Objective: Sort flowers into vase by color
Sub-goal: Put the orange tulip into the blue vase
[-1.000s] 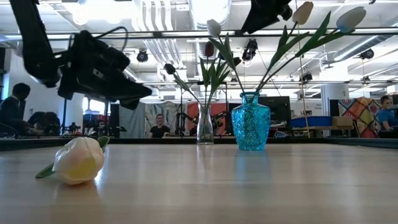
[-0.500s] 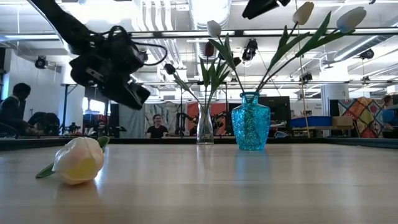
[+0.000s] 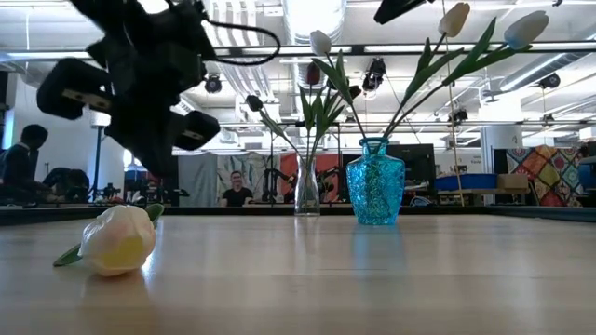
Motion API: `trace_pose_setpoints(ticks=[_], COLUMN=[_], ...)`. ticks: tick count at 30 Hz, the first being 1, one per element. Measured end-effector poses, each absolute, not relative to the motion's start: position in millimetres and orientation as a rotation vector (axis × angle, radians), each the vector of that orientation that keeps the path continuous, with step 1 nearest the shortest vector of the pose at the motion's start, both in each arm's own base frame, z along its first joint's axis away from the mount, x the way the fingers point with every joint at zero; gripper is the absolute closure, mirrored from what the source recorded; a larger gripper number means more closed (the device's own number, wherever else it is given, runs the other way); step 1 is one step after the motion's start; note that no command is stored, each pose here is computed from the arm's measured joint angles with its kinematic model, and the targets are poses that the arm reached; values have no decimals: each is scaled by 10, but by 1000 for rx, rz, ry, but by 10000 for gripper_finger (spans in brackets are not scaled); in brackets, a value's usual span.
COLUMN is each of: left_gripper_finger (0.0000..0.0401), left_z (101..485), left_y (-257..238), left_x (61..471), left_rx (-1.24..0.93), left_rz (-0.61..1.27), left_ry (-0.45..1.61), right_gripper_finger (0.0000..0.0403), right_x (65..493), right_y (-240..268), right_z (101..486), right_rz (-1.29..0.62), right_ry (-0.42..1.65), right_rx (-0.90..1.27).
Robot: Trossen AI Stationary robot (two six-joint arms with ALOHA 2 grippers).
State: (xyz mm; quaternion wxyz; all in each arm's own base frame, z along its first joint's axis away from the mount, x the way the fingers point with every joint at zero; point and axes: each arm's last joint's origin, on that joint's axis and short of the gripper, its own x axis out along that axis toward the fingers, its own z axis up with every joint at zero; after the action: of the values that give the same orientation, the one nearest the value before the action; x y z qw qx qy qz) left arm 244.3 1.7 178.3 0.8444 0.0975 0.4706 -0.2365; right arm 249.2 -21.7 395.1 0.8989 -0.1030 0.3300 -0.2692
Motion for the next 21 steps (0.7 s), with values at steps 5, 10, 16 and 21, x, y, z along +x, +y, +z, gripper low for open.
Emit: trace_pose_setpoints(ticks=[5,10,16,21], left_gripper_finger=[383,332,278,271], left_z=[1878,1811,1615,1543], left_y=[-118,-253,-408,-478], left_x=[2522,2612,2649,2781], left_rx=[227,246,293,358], left_rz=[-509,-563,-624,-618], left_ry=[1126,1183,1235,1210], right_gripper_finger=[266,268,266,270], right_x=[2469,2465,2440,2440], right_y=[-216,-216,-216,-216], right_z=[3943,3943,3932,3931], right_rz=[-553,-554,-552,-549], right_ry=[703,705,728,731], right_rx=[-225,-226,-232,-241])
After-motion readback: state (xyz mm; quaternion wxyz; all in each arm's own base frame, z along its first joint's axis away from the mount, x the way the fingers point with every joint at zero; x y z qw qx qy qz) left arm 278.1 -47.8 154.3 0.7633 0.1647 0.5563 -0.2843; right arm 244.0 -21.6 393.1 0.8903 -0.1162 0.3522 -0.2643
